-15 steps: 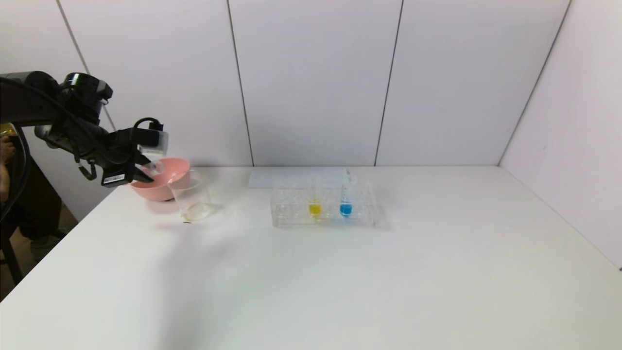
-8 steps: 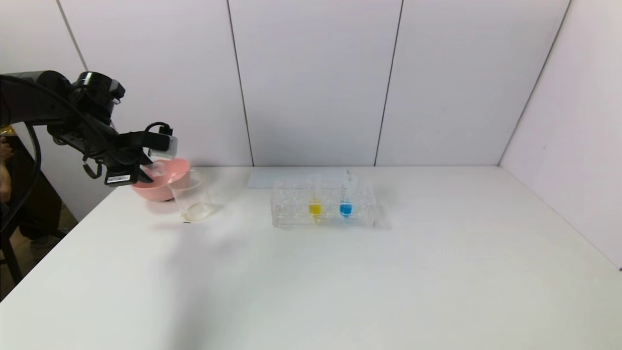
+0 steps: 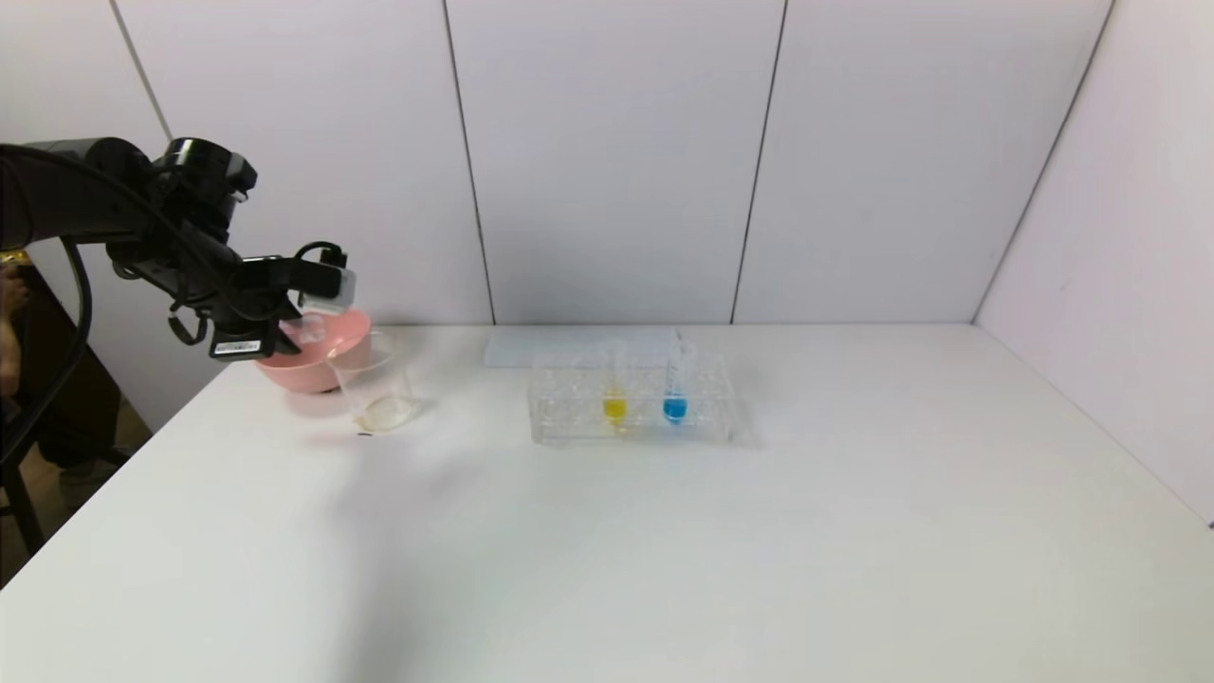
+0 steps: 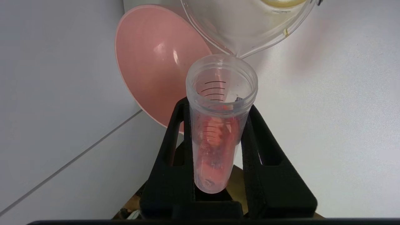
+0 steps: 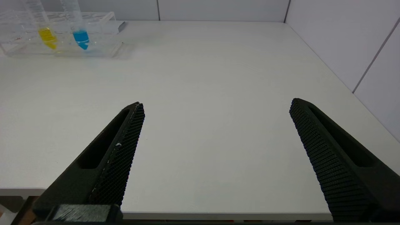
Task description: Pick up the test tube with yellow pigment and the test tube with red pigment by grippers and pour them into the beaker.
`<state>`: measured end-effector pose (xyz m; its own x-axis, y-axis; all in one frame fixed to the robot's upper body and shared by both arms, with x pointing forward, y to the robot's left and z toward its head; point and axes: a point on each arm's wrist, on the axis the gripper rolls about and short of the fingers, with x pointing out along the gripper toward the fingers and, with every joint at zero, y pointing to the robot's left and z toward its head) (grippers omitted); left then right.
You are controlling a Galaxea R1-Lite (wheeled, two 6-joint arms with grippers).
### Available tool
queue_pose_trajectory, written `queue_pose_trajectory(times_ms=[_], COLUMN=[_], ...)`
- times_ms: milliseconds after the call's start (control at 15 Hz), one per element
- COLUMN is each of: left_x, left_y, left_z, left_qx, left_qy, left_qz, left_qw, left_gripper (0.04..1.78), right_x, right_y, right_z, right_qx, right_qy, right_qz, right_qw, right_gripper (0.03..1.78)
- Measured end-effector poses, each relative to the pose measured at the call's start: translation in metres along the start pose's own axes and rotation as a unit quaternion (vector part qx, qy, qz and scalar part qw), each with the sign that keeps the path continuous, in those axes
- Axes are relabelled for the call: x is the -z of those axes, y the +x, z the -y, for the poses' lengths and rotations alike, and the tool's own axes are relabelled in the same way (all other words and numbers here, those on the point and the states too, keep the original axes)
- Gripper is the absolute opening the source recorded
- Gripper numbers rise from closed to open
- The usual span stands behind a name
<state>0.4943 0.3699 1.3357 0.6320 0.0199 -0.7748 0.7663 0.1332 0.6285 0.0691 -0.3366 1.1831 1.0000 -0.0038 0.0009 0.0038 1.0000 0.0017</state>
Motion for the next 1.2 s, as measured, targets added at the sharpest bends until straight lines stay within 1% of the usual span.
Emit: queue_pose_trajectory(times_ms=[200,533,800,1000,1200], left_x=[-0.005,-0.012,-0.015,-0.021,-0.026], left_y=[0.002,0.006,0.007,0.008,0.009], left_z=[0.000,0.000,0.000,0.000,0.000], left_qx=[0.000,-0.005,-0.006,-0.012,-0.017], left_qy=[0.006,0.016,0.022,0.039,0.044], left_qz=[-0.002,-0.025,-0.061,-0.084,-0.082], left_qw=[1.000,1.000,0.998,0.996,0.995], left_gripper=[0.45,0.45,0.45,0.45,0.45], right_x=[0.000,0.000,0.000,0.000,0.000], right_y=[0.000,0.000,0.000,0.000,0.000], right_z=[0.000,0.000,0.000,0.000,0.000], right_qx=[0.000,-0.001,-0.001,0.000,0.000], right_qy=[0.000,0.000,0.000,0.000,0.000], right_qz=[0.000,0.000,0.000,0.000,0.000], right_qw=[1.0000,1.0000,1.0000,1.0000,1.0000], right_gripper=[1.70,1.70,1.70,1.70,1.70])
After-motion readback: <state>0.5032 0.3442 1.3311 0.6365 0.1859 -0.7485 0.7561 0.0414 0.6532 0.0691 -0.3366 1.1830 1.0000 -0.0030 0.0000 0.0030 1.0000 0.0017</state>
